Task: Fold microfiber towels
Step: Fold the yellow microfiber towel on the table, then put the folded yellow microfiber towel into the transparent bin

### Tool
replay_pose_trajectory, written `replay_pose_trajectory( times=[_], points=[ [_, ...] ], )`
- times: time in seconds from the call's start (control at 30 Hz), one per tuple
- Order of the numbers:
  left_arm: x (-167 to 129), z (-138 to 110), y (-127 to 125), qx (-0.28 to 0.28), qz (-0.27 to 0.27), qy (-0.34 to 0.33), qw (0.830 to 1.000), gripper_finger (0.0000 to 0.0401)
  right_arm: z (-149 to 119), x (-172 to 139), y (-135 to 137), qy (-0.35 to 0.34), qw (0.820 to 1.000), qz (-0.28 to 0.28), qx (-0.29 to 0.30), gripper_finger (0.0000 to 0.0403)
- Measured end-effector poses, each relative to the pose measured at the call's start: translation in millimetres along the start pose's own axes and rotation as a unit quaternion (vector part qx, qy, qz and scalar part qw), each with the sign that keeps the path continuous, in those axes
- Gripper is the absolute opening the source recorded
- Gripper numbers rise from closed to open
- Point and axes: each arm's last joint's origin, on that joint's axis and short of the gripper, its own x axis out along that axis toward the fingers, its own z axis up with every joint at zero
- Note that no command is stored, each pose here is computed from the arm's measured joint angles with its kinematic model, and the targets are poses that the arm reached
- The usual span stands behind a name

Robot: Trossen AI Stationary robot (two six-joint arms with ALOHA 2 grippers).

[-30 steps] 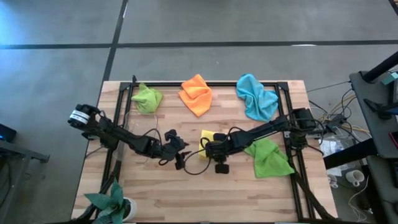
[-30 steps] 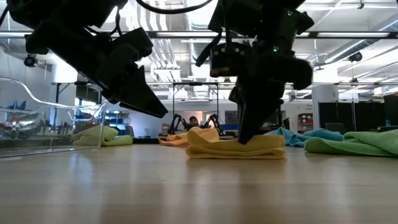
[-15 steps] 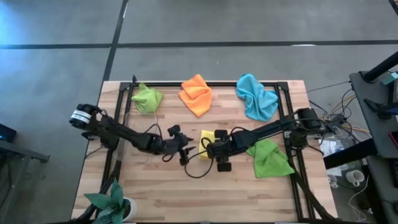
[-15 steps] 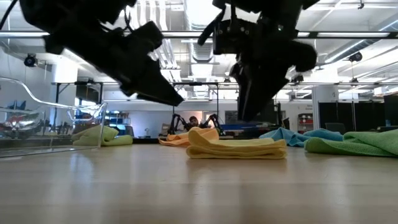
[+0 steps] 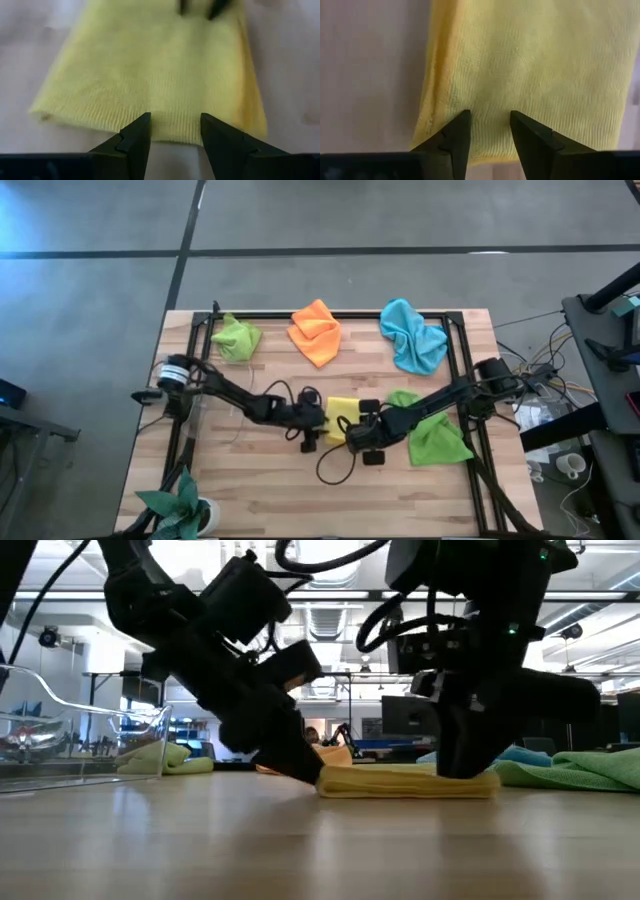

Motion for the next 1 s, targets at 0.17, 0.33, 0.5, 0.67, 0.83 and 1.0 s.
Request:
replay_pose_trajectory(
  times=[0.17,0.33,0.5,0.67,0.83,1.0],
  points=[
    [-2,3,-12,0.006,-0.053,0.002,0.999,0.0157,-3,-4,-3,0.016,1.0,0.0,-0.02,0.0171],
    [-25,29,-20,0.011,-0.071,-0.049,0.996,0.0157,11,-37,-11,-0.042,0.999,0.007,-0.019,0.0196],
    [-43,45,-16,0.006,-0.041,-0.088,0.995,0.0157,18,-53,-43,-0.087,0.996,-0.019,-0.001,0.0198],
    [-69,50,-13,0.001,-0.014,-0.053,0.999,0.0157,23,-40,-81,-0.081,0.997,0.001,0.015,0.0199],
    [-117,46,-12,-0.03,0.021,-0.044,0.998,0.0157,32,-28,-103,-0.083,0.995,0.055,0.0,0.0199],
    [-149,29,-8,-0.05,0.033,-0.081,0.995,0.0157,43,-7,-109,-0.062,0.995,0.063,-0.049,0.0199]
  ],
)
